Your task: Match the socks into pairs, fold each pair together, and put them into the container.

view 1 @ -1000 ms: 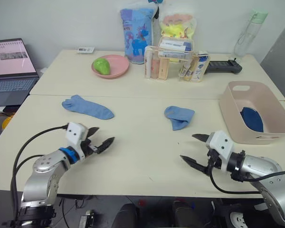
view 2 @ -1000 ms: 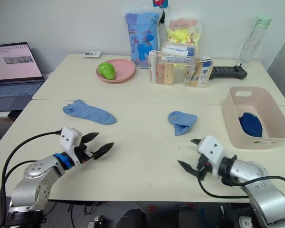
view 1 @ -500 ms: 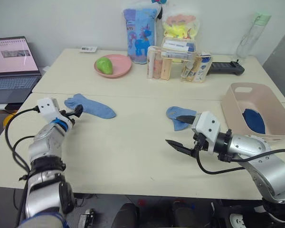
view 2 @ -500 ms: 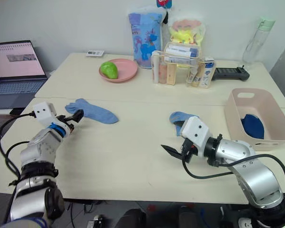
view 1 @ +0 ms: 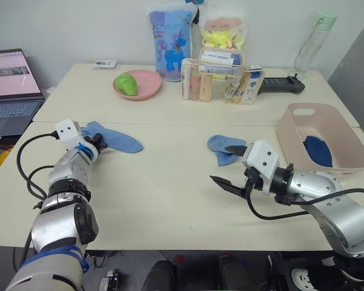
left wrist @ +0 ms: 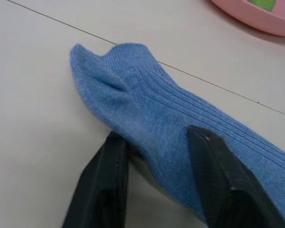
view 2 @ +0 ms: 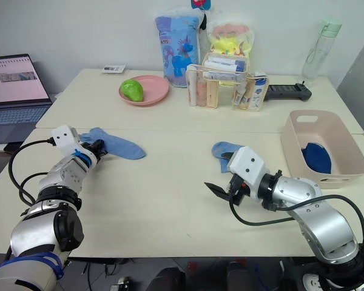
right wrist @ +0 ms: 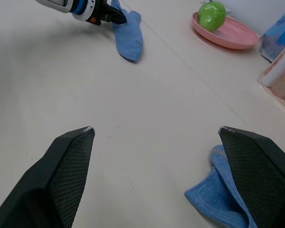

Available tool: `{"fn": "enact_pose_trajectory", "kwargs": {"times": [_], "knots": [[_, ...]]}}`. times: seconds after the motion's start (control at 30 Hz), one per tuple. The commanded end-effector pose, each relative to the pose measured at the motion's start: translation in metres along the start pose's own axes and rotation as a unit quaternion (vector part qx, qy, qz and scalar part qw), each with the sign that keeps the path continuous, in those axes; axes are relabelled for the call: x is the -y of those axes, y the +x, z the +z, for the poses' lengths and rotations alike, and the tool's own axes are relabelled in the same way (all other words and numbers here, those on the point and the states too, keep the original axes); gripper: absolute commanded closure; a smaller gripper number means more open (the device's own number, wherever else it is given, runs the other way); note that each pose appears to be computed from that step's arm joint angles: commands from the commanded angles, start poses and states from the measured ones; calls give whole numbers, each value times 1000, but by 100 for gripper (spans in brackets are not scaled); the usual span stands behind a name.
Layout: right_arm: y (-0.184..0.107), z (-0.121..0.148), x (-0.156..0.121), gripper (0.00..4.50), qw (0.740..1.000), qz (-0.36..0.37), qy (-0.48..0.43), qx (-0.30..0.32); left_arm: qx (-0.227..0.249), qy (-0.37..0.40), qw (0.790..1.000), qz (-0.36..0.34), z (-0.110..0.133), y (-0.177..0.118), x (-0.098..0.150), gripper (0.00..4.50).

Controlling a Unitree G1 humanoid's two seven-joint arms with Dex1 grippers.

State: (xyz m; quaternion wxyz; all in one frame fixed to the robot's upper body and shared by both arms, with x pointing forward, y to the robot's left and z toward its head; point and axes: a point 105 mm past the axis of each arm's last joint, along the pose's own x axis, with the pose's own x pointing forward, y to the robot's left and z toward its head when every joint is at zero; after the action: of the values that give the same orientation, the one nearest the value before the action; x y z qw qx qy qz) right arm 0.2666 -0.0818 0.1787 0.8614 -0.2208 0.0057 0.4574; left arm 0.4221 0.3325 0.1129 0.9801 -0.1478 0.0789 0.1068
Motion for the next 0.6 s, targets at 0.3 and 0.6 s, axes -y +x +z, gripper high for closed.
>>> {"fn": "enact_pose_trajectory", "kwargs": {"times": [0.3,0.6], "knots": [[-3,9,0,0,1000,0,-23,13,147,62,986,-38,77,-33,-15,447],[-9,-1,-7,0,1000,22,-10,-6,118,322,883,-321,79,-90,86,447]]}}
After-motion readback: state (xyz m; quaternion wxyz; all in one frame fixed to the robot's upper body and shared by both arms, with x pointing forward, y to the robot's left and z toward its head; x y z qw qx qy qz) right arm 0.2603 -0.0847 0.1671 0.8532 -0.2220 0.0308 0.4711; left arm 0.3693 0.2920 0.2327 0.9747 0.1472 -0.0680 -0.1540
